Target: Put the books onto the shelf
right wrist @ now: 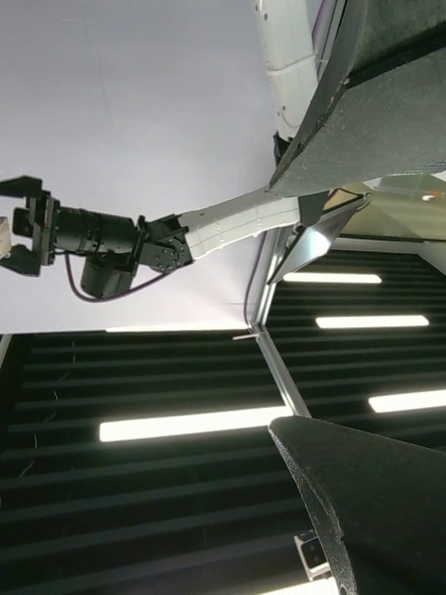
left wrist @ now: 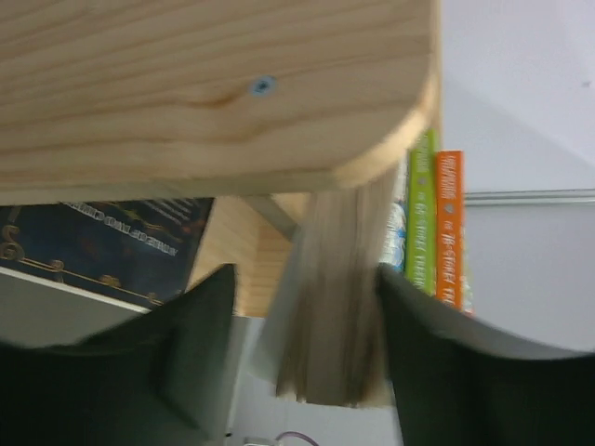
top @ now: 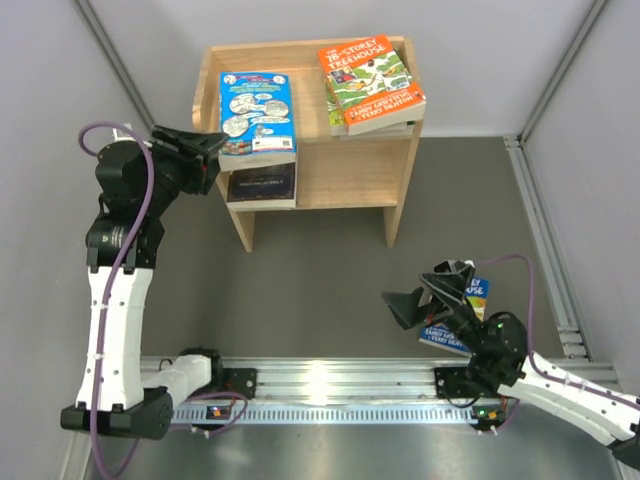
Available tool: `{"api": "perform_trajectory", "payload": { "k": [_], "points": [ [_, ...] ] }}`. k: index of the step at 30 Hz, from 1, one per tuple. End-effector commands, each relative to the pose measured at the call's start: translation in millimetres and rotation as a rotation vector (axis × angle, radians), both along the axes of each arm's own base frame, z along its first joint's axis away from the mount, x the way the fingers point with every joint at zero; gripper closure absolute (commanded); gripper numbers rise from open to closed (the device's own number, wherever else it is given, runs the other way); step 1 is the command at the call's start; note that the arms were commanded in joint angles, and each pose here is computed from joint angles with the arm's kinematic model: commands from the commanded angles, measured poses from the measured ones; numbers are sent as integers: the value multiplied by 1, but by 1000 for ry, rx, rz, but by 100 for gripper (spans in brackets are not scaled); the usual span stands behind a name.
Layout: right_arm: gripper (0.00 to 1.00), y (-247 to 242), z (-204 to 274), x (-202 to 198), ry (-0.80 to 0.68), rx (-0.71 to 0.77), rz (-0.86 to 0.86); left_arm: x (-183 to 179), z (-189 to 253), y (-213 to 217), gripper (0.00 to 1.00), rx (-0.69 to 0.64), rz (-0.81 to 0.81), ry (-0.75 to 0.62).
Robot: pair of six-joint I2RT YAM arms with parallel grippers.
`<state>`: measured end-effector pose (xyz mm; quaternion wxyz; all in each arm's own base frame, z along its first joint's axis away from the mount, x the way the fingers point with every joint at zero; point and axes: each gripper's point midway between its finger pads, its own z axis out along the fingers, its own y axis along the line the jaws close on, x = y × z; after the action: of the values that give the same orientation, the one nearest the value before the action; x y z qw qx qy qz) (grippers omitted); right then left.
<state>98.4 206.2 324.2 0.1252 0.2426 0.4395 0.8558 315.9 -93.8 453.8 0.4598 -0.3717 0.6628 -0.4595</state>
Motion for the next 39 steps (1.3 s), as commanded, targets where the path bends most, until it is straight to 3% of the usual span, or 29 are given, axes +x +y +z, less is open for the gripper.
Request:
{"api": "perform_trajectory", "payload": {
  "k": [1, 4, 5, 12, 20, 26, 27, 30, 34, 39],
  "points": [
    [0, 8, -42, 5, 46, -64, 1, 11, -42, 12, 26, 25, 56, 143],
    [0, 8, -42, 4, 43, -67, 1, 8, -34, 12, 3, 28, 57, 115],
    [0, 8, -42, 4, 43, -69, 4, 4, -32, 13, 1, 33, 59, 112],
    [0, 10, -44, 3, 39, -84, 10, -15, -16, 22, 1, 75, 97, 97],
    [0, 16, -36, 0, -10, -154, 0, -50, 35, 40, 1, 188, 167, -46],
    [3, 40, -26, -3, -137, -426, 5, -67, 60, 37, 1, 224, 143, -132],
    [5, 48, -17, -5, -191, -489, 16, -68, 64, 32, 3, 223, 113, -158],
    [12, 62, -7, -6, -261, -581, 48, -66, 74, 5, 19, 195, -41, -215],
    [16, 70, -11, -2, -261, -616, 60, -67, 82, -9, 36, 183, -122, -251],
    [36, 73, -21, 1, -228, -604, 61, -58, 88, -32, 81, 128, -254, -272]
  ]
}}
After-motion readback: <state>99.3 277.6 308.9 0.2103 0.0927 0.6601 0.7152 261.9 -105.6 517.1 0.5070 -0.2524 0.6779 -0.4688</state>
